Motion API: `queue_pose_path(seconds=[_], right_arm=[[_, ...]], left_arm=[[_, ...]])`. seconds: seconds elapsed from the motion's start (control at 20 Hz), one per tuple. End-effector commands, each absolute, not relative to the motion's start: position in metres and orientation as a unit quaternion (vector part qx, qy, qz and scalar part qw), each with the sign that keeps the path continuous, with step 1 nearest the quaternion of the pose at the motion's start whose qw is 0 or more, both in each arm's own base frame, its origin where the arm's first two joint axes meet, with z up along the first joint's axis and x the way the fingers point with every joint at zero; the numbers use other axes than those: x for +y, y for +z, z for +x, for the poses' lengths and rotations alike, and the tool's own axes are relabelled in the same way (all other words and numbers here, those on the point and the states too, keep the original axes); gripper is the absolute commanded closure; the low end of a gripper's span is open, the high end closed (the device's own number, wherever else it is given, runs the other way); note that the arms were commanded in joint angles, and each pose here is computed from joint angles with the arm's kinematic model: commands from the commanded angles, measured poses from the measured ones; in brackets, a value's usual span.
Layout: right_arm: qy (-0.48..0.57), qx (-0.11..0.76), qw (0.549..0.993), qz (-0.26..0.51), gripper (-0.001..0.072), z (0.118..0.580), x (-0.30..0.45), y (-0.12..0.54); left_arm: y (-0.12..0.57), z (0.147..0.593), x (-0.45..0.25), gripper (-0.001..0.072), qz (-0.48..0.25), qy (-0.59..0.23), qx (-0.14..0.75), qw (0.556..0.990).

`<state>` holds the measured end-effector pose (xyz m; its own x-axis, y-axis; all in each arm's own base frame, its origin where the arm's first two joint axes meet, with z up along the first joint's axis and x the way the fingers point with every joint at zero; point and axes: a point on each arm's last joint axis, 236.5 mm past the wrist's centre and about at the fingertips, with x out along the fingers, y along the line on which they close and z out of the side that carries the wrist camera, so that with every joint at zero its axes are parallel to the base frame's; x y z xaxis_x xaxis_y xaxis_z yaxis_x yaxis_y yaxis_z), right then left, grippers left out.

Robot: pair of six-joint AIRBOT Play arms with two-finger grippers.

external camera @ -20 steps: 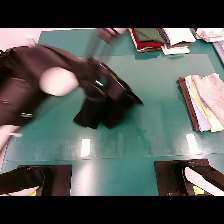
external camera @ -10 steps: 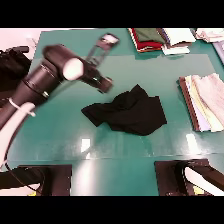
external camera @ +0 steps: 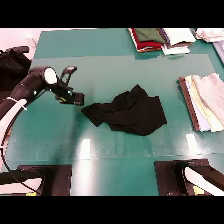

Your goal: Fold the shirts.

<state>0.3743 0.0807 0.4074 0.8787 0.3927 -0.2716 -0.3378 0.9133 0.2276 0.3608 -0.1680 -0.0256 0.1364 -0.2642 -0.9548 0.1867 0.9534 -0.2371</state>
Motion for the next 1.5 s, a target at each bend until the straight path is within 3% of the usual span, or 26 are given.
queue_pose_path(seconds=[0.0,0.15,0.4,0.45,0.5,0.6,0.75,0.85,1.05,1.2,1.25,1.3,1.35,1.45], right_arm=[[0.19,0.158,0.965,0.087,0.0693,0.374,0.081,0.407],[0.191,0.162,0.964,0.086,0.0693,0.374,0.082,0.405],[0.191,0.165,0.964,0.086,0.0693,0.373,0.082,0.404],[0.191,0.166,0.964,0.086,0.0693,0.373,0.082,0.404],[0.192,0.166,0.964,0.086,0.0693,0.373,0.082,0.404],[0.192,0.167,0.963,0.086,0.0693,0.373,0.082,0.403],[0.188,0.202,0.958,0.074,0.0693,0.37,0.08,0.385],[0.173,0.275,0.944,0.053,0.0693,0.366,0.07,0.347],[0.16,0.435,0.882,0.087,0.0692,0.36,0.059,0.228],[0.125,0.51,0.839,0.143,0.0692,0.361,0.048,0.119],[0.121,0.533,0.82,0.167,0.0622,0.359,0.052,0.082],[0.131,0.554,0.801,0.185,0.0404,0.355,0.06,0.052],[0.147,0.573,0.78,0.201,0.029,0.352,0.073,0.026],[0.17,0.588,0.76,0.22,0.0291,0.356,0.098,-0.01]], left_arm=[[-0.054,0.348,-0.192,0.0119,-0.11,-0.179,0.639,0.74],[-0.053,0.35,-0.212,0.012,-0.156,-0.203,0.623,0.739],[-0.062,0.35,-0.212,0.0122,-0.159,-0.198,0.63,0.734],[-0.062,0.35,-0.212,0.0205,-0.159,-0.198,0.629,0.734],[-0.062,0.352,-0.212,0.0403,-0.16,-0.197,0.626,0.737],[-0.061,0.358,-0.212,0.0686,-0.162,-0.194,0.617,0.746],[-0.041,0.375,-0.204,0.0681,-0.155,-0.194,0.593,0.765],[-0.002,0.399,-0.185,0.0681,-0.137,-0.19,0.555,0.798],[0.086,0.433,-0.141,0.0681,-0.106,-0.168,0.463,0.864],[0.102,0.433,-0.131,0.068,-0.085,-0.161,0.447,0.876],[0.099,0.431,-0.132,0.068,-0.084,-0.162,0.454,0.872],[0.097,0.429,-0.132,0.068,-0.083,-0.162,0.459,0.87],[0.094,0.427,-0.132,0.068,-0.083,-0.162,0.465,0.866],[0.093,0.426,-0.132,0.068,-0.082,-0.163,0.468,0.865]])
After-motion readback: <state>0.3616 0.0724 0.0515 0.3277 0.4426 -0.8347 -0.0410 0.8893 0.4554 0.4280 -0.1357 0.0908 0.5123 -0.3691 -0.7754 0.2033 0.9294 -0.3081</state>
